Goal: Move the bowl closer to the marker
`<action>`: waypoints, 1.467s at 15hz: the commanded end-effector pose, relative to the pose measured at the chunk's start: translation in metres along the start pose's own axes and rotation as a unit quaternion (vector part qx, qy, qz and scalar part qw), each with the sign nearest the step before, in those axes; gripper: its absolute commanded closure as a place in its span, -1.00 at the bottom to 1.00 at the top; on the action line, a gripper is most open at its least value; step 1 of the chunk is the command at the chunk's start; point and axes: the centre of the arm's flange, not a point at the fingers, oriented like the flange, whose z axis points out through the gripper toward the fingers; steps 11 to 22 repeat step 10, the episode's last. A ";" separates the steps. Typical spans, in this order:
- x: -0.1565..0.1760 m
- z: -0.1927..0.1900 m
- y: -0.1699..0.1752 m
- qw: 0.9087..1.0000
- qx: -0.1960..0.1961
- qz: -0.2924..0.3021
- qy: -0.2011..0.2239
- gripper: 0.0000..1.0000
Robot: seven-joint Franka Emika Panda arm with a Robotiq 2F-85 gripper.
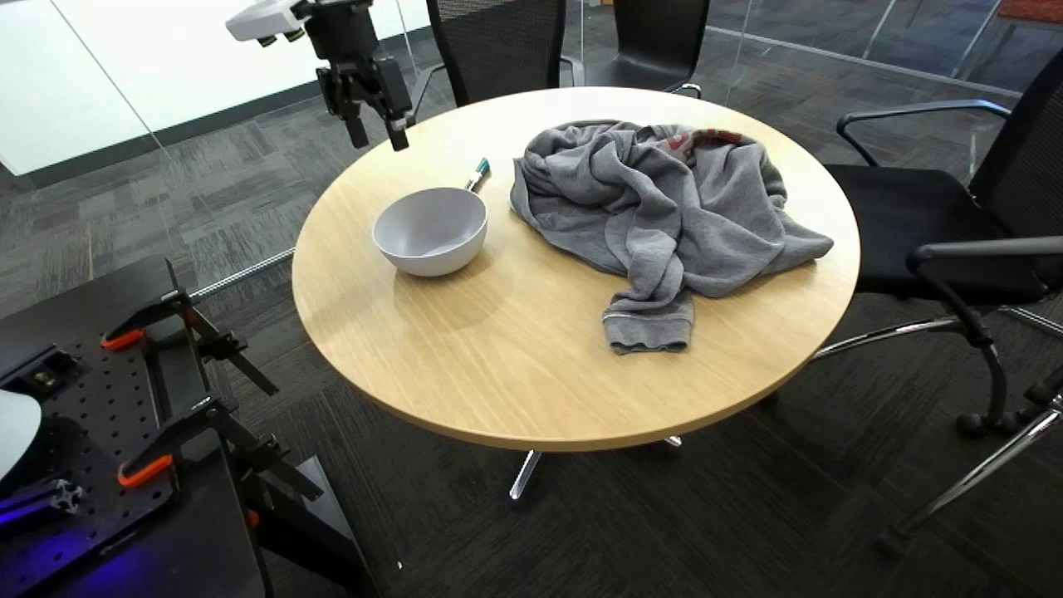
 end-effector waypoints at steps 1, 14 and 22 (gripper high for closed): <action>-0.031 -0.022 0.007 1.000 -0.007 0.011 0.021 -1.00; -0.028 -0.025 0.009 1.000 0.001 0.008 0.023 -1.00; -0.028 -0.025 0.009 1.000 0.001 0.008 0.023 -1.00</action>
